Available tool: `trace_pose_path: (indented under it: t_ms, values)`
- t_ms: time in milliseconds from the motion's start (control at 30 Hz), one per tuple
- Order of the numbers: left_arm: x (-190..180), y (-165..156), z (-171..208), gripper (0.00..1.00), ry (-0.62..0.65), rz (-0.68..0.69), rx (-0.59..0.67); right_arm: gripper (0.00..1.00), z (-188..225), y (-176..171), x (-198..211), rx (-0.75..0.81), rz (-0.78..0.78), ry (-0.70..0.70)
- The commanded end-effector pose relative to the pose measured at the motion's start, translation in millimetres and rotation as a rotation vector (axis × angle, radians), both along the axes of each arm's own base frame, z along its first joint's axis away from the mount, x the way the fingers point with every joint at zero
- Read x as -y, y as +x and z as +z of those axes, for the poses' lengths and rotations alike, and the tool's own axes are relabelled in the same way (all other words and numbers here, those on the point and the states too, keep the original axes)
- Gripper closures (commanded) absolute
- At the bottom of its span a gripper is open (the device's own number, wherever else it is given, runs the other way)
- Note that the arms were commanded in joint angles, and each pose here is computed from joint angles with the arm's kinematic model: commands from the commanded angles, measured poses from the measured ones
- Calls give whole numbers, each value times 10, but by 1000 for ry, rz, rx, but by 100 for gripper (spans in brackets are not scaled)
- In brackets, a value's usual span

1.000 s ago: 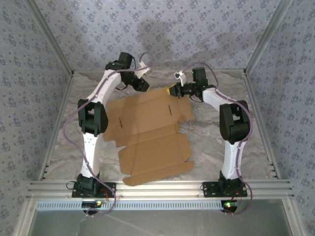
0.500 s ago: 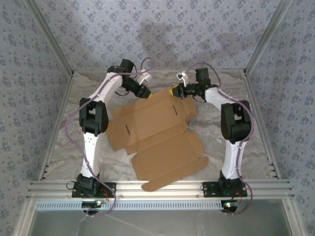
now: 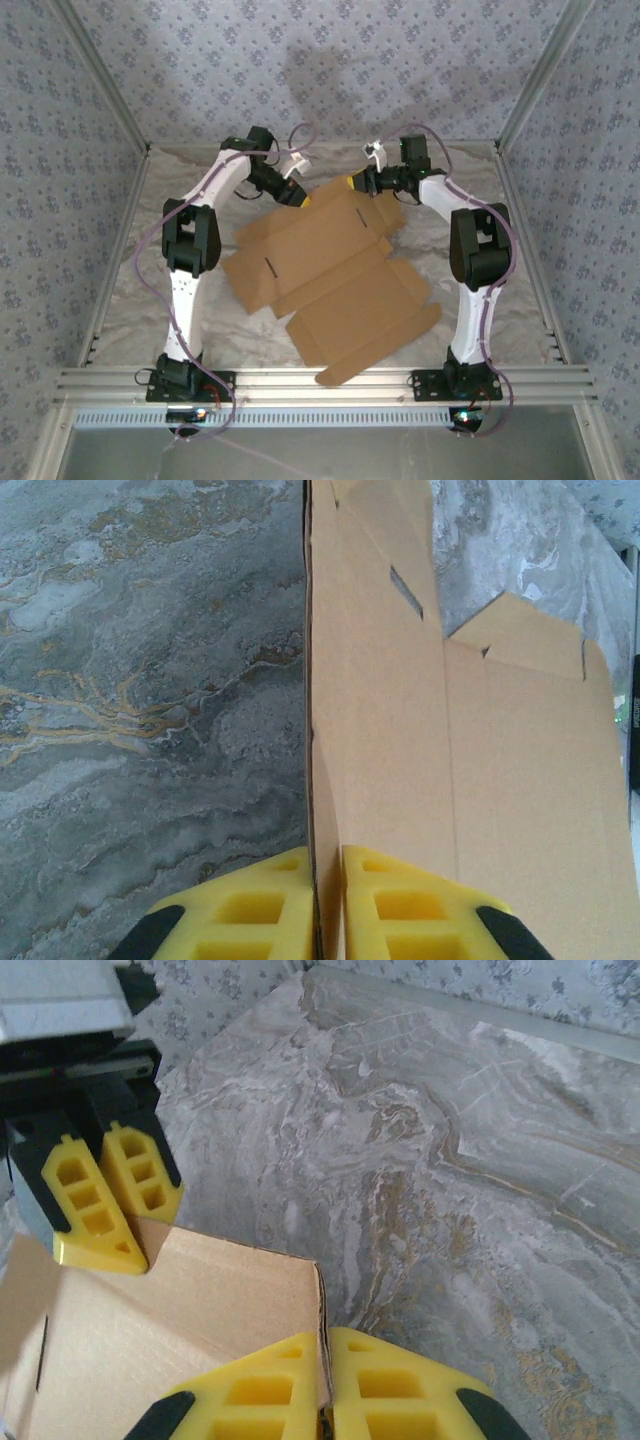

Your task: Fold the paper box

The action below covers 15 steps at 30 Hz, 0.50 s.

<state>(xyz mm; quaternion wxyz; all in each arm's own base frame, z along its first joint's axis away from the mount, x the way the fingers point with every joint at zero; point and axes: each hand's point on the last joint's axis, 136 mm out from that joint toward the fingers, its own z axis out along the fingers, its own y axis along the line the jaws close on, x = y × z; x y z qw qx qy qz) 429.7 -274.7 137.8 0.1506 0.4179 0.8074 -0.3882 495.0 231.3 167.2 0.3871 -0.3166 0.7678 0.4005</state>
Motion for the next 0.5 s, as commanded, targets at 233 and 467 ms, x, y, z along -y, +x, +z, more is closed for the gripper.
trace_pose_path:
  t_ms: [233, 467]
  values:
    - [32, 300, 187, 100, 48, 40, 104, 88, 124, 434, 61, 4, -57, 34]
    - [-32, 574, 194, 100, 134, 91, 218, 55, 68, 565, 79, -24, -108, 13]
